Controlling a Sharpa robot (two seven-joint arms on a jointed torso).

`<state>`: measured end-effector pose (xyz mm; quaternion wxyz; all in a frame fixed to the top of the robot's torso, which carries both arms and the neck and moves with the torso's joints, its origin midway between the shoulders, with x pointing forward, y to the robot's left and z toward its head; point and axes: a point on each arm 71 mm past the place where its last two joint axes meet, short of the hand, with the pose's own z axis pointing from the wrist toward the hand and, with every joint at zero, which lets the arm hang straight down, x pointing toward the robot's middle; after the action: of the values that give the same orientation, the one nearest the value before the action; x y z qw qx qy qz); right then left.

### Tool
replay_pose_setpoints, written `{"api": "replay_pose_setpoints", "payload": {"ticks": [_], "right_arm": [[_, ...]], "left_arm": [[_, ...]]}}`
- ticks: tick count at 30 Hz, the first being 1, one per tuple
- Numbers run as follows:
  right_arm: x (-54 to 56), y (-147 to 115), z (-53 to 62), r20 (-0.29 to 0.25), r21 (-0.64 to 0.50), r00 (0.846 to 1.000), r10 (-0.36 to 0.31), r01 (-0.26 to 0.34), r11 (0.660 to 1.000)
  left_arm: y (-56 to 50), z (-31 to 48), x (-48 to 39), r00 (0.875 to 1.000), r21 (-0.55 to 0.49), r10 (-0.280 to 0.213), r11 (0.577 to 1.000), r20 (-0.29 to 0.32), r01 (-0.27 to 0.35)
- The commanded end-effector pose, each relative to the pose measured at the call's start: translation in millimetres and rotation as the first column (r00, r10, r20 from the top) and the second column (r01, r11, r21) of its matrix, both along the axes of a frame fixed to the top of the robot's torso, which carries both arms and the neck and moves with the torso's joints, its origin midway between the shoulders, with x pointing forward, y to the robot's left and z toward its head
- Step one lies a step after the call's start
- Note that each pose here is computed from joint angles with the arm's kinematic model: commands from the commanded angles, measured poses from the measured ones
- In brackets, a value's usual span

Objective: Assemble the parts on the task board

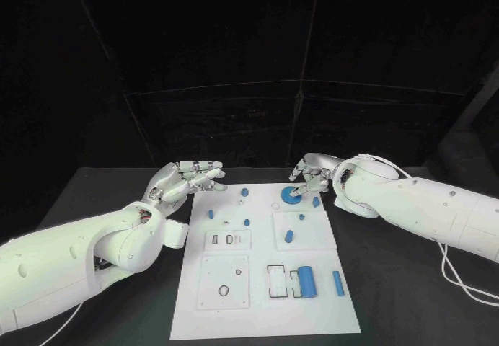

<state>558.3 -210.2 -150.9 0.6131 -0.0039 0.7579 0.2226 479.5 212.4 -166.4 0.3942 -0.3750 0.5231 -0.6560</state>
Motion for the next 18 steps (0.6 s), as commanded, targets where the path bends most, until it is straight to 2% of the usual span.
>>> {"api": "replay_pose_setpoints", "payload": {"ticks": [1,12,18], "right_arm": [[-0.5,1.4,-3.5,-0.030,-0.044,0.999,0.016,-0.017,0.999],[0.5,1.3,-10.2,-0.067,-0.078,0.998,0.021,-0.026,0.997],[1.5,1.0,-11.0,-0.064,-0.087,0.998,0.019,-0.024,0.996]], "left_arm": [[-1.0,0.9,-0.1,1.000,-0.008,-0.015,1.000,0.004,0.015],[-0.5,0.9,-0.1,1.000,-0.007,-0.015,1.000,0.003,0.015],[-0.6,0.9,-0.3,1.000,-0.007,-0.016,1.000,0.003,0.016]]}}
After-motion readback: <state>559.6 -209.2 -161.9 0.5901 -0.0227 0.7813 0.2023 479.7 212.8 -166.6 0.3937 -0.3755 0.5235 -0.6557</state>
